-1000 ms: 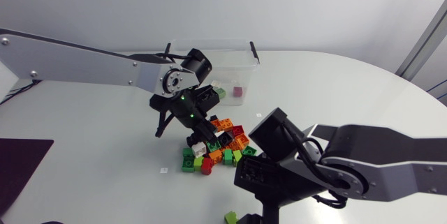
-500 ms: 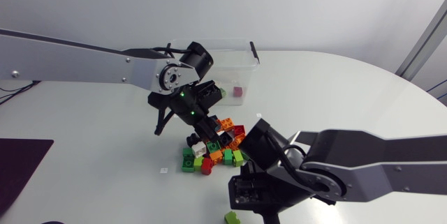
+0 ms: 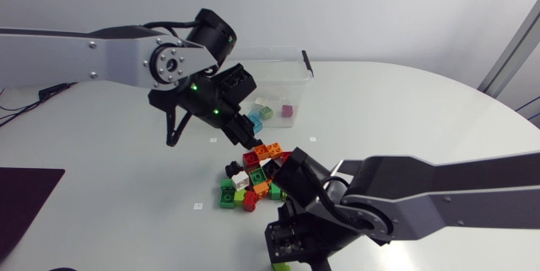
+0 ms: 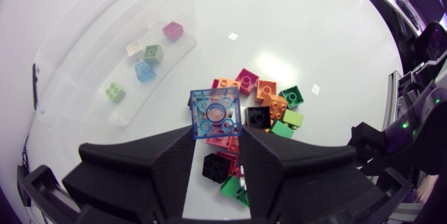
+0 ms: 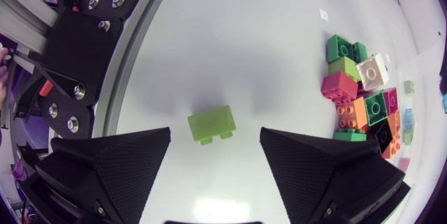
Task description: Place the duplo bricks in the container
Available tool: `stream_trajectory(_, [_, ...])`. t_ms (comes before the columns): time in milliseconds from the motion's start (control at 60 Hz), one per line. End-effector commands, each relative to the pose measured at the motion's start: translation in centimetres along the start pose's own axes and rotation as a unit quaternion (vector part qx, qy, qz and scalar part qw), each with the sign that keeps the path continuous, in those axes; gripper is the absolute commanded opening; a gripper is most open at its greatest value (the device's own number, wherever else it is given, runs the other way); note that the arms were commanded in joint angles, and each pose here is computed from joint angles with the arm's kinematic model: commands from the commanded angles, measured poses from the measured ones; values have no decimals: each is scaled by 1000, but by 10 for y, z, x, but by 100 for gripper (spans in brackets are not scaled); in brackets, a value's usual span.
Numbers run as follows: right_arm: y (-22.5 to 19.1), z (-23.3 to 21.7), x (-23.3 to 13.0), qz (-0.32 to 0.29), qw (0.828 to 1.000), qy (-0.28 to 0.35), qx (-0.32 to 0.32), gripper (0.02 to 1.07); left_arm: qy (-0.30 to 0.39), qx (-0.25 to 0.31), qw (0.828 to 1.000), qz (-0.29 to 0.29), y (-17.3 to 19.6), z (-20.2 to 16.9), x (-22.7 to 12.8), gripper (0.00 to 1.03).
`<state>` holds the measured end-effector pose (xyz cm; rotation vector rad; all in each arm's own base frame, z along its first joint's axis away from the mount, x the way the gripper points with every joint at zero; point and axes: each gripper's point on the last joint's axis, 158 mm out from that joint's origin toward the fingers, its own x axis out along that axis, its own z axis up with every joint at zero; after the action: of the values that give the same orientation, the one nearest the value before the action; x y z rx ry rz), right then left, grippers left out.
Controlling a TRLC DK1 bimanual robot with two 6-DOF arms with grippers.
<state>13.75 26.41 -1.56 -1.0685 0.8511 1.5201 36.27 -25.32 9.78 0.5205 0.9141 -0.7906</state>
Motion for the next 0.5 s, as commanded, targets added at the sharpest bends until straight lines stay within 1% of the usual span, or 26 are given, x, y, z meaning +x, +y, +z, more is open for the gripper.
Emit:
stream_trajectory(0, [4,3,3,9,1000,1,-23,91,-23,3,1000,7,4,8,-20,28])
stream_trajectory(100, [5,5,4,11,1000,1,-29,91,-40,-2,999,12,9,14,-31,28])
stream_trajectory(200, [7,6,5,13,999,2,-41,79,-48,-8,999,18,14,16,-37,28])
stream_trajectory(333, [8,8,5,16,999,3,-51,77,-53,-11,998,20,18,15,-42,28])
stream_trajectory(350, [9,8,6,17,998,5,-55,72,-55,-12,998,21,19,15,-44,28])
stream_trajectory(400, [9,9,8,19,998,7,-59,65,-56,-12,998,21,19,14,-45,28])
stream_trajectory(483, [10,10,12,23,998,11,-63,55,-58,-13,998,22,20,13,-47,28])
